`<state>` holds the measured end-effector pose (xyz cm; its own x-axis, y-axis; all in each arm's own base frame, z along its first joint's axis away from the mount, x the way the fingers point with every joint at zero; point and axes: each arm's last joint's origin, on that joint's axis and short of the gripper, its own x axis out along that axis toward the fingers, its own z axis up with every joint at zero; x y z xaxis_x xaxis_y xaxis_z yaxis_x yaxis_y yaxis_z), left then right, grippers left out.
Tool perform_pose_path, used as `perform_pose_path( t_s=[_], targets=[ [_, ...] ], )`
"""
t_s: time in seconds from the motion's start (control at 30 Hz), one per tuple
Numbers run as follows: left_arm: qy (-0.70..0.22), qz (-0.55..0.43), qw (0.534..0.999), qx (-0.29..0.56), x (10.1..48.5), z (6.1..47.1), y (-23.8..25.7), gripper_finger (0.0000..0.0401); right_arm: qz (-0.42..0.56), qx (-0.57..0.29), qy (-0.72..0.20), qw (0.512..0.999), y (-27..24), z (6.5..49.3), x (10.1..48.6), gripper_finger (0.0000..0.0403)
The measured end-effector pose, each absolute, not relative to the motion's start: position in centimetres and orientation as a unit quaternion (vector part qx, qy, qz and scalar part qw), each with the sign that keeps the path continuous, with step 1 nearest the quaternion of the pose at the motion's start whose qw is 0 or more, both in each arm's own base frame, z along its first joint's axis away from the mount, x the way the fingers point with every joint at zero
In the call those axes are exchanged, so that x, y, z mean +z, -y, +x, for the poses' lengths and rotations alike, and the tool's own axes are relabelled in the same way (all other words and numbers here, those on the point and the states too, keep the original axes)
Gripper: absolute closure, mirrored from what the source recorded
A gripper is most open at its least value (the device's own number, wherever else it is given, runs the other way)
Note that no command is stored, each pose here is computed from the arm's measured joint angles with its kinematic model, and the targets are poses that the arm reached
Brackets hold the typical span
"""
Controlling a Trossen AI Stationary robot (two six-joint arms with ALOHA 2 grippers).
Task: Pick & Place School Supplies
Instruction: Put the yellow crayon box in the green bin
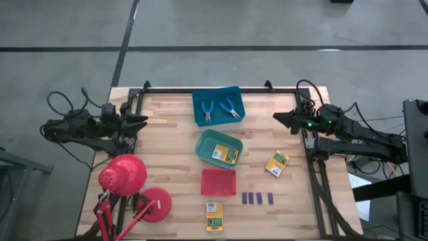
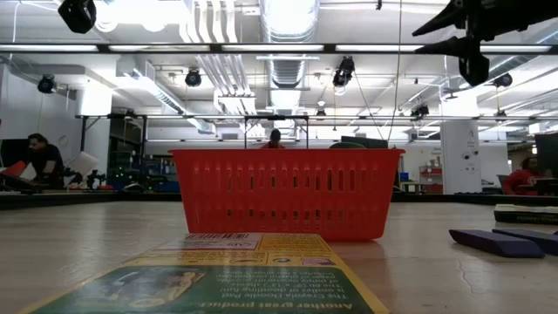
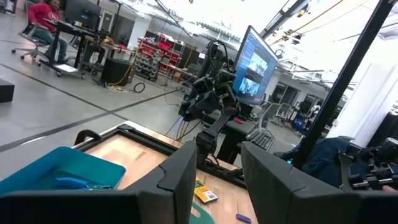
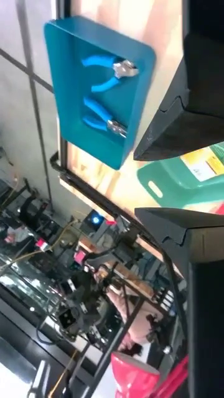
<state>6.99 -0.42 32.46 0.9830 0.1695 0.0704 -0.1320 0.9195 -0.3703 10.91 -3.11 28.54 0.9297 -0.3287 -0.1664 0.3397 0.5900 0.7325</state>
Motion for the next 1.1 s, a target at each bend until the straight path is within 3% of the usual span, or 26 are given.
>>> perform_pose_path(
  t_s=[0.2, 0.47, 0.77, 0.97, 1.1],
  targets=[
    [0.050, -0.185, 0.978, 0.077, 32.5, 7.0, 0.4, 0.0268, 0.422, -0.222, -0.032, 0.878, 3.5, 10.3, 30.0, 0.0275],
    [0.050, -0.185, 0.978, 0.077, 32.5, 7.0, 0.4, 0.0268, 0.465, -0.256, -0.163, 0.832, 4.4, 9.8, 32.4, 0.0275],
    [0.050, -0.185, 0.978, 0.077, 32.5, 7.0, 0.4, 0.0268, 0.489, -0.107, -0.298, 0.813, 6.6, 12.4, 29.8, 0.0279],
    [0.050, -0.185, 0.978, 0.077, 32.4, 7.0, 0.4, 0.0268, 0.521, -0.024, -0.308, 0.795, 8.1, 12.6, 28.3, 0.0290],
    [0.050, -0.185, 0.978, 0.077, 32.4, 7.0, 0.4, 0.0268, 0.530, -0.023, -0.321, 0.785, 8.8, 11.8, 27.4, 0.0295]
  ],
)
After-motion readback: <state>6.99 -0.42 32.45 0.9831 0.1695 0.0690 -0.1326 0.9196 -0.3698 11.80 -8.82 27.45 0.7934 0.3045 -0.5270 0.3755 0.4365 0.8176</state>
